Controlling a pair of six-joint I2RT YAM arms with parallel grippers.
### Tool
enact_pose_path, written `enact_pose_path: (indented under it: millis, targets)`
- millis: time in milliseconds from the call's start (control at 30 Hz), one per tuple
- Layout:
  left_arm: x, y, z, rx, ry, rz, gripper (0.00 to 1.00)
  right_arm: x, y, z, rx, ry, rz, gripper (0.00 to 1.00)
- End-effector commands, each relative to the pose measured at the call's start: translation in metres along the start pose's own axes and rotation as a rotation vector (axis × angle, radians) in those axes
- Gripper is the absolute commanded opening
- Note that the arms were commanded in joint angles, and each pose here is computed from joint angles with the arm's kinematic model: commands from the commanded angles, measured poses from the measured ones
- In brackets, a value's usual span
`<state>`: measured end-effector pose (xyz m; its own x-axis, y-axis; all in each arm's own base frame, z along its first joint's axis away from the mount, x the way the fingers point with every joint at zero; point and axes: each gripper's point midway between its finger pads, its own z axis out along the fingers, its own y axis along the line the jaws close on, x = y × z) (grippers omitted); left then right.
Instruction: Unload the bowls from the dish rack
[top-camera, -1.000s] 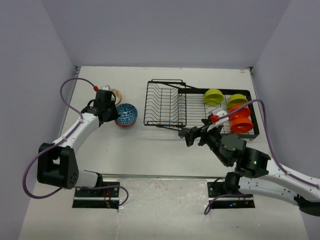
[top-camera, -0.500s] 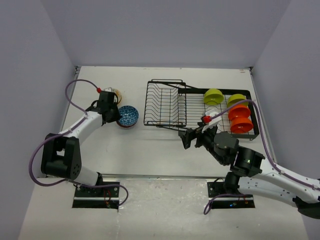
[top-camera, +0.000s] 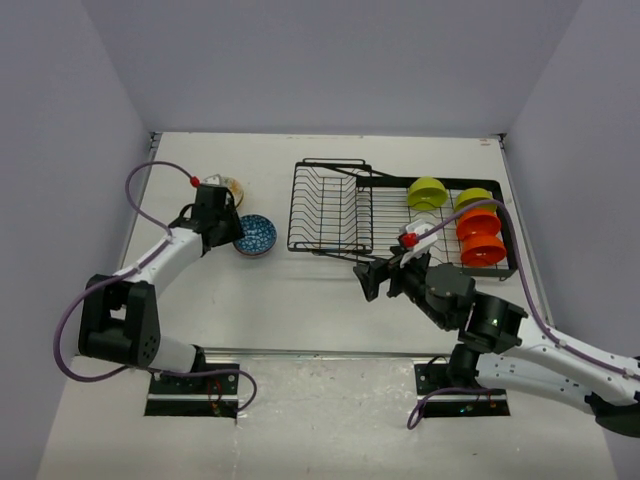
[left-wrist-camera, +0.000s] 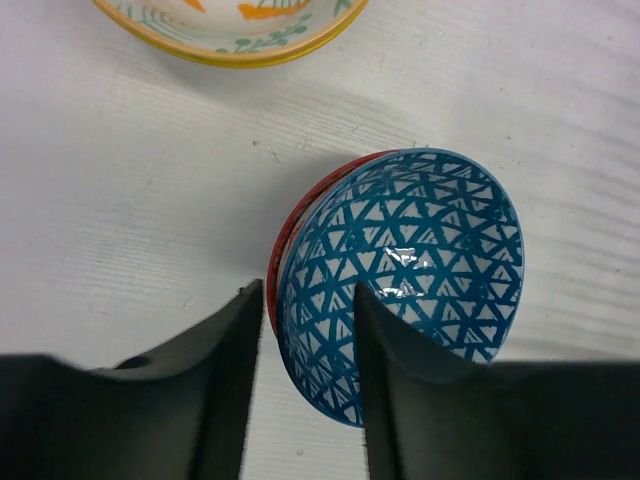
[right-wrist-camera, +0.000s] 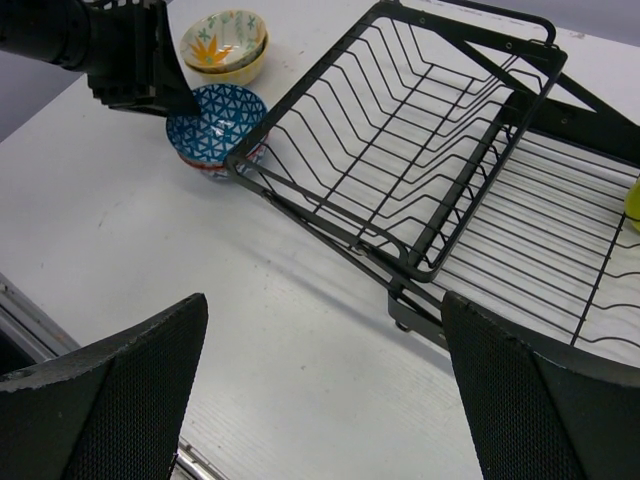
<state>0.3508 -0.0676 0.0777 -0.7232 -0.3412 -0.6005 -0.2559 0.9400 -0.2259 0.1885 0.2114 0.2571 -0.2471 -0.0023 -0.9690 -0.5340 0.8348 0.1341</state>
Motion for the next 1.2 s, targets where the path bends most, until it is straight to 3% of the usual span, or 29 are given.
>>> enact_pose_path:
  millis: [0,33,133,300,467,567,600,733,800,1000,1167]
  targets:
    - [-0.028,-0.008,-0.018,0.039,-0.104,-0.030,0.48,-0.008,0.004,0.003,-0.021,-0.036,0.027,0.99]
    - [-0.029,-0.008,-0.020,0.039,-0.108,-0.029,0.60,-0.007,0.003,0.004,-0.020,-0.034,0.031,0.99]
    - [-0.031,-0.008,-0.029,0.045,-0.116,-0.031,0.71,-0.004,0.001,0.010,-0.019,-0.021,0.038,0.99]
    - [-0.034,-0.006,-0.046,0.053,-0.140,-0.030,0.72,-0.002,-0.003,0.019,-0.010,-0.020,0.060,0.99]
    - [-0.052,-0.007,-0.092,0.081,-0.221,-0.025,0.69,-0.009,-0.022,0.032,0.035,-0.051,0.191,0.99]
    - [-0.062,-0.003,-0.137,0.095,-0.291,0.006,0.86,-0.012,-0.054,0.043,0.154,-0.072,0.360,0.99]
    - [-0.065,-0.002,-0.150,0.102,-0.317,0.015,1.00,-0.010,-0.060,0.048,0.173,-0.066,0.402,0.99]
    - [-0.075,0.023,-0.225,0.069,-0.486,0.044,1.00,-0.021,-0.106,0.064,0.241,-0.117,0.676,0.99]
    - [-0.075,0.031,-0.239,0.057,-0.537,0.052,1.00,-0.023,-0.120,0.070,0.262,-0.128,0.821,0.99]
    - [-0.054,0.045,-0.239,0.104,-0.682,0.009,1.00,-0.013,-0.156,0.069,0.389,-0.190,1.032,0.99]
    - [-0.054,0.048,-0.239,0.093,-0.697,0.006,1.00,-0.015,-0.167,0.043,0.411,-0.359,1.050,0.99]
